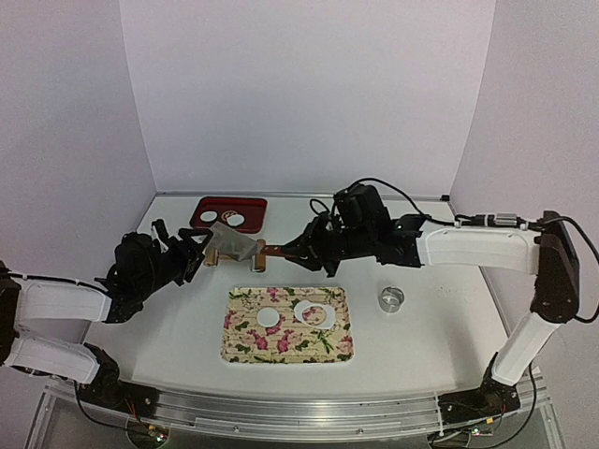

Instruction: Roll out the dumpling wrappers from the dough

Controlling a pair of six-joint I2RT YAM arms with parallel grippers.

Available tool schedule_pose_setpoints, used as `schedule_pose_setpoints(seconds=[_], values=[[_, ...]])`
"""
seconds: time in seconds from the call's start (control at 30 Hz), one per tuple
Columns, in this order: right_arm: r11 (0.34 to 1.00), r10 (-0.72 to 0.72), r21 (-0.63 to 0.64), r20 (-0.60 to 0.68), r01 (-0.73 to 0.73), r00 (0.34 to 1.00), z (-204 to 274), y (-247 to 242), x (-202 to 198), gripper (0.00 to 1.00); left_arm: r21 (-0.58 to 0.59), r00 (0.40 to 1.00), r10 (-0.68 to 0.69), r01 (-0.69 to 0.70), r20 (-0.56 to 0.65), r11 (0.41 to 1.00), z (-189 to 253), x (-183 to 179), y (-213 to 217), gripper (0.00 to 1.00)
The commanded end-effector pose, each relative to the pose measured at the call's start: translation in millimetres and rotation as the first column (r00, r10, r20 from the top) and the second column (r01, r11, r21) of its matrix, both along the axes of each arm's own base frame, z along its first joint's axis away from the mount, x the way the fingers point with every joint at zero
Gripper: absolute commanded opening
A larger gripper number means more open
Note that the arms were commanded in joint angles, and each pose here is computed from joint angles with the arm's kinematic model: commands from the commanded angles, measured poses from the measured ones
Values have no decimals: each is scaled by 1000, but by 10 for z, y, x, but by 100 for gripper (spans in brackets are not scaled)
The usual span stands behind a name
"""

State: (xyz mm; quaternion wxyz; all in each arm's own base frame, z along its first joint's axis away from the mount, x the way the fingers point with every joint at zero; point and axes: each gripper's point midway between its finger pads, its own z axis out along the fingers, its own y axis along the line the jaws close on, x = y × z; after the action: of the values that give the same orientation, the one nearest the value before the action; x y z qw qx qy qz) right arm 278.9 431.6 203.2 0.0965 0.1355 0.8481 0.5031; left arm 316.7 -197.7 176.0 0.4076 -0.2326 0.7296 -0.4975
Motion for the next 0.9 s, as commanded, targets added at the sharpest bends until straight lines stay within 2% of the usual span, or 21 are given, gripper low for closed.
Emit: schedule_pose_setpoints(seconds=[0.0, 0.17, 0.33, 0.6, 0.7, 0.87], values=[[993, -46, -97, 162, 62, 986, 537, -551, -21, 0, 144, 968, -197, 219, -153, 965, -158, -265, -210, 83], [969, 2, -247, 76, 17, 997, 493, -1097, -335, 0, 238, 900, -241, 340, -364, 910, -510, -552, -153, 85], [916, 81, -390, -65, -100, 995, 484, -1521, -801, 0, 316, 824, -253, 451, -507, 835, -792, -731, -90, 79], [867, 135, -446, -223, -224, 965, 352, -1791, -1226, 0, 354, 756, -324, 581, -569, 733, -948, -860, -291, 71], [852, 162, -458, -230, -254, 960, 279, -1780, -1231, 0, 368, 743, -342, 608, -576, 703, -996, -880, -414, 68], [837, 206, -465, -224, -290, 953, 200, -1694, -1177, 0, 372, 734, -346, 622, -585, 689, -1060, -838, -494, 62]])
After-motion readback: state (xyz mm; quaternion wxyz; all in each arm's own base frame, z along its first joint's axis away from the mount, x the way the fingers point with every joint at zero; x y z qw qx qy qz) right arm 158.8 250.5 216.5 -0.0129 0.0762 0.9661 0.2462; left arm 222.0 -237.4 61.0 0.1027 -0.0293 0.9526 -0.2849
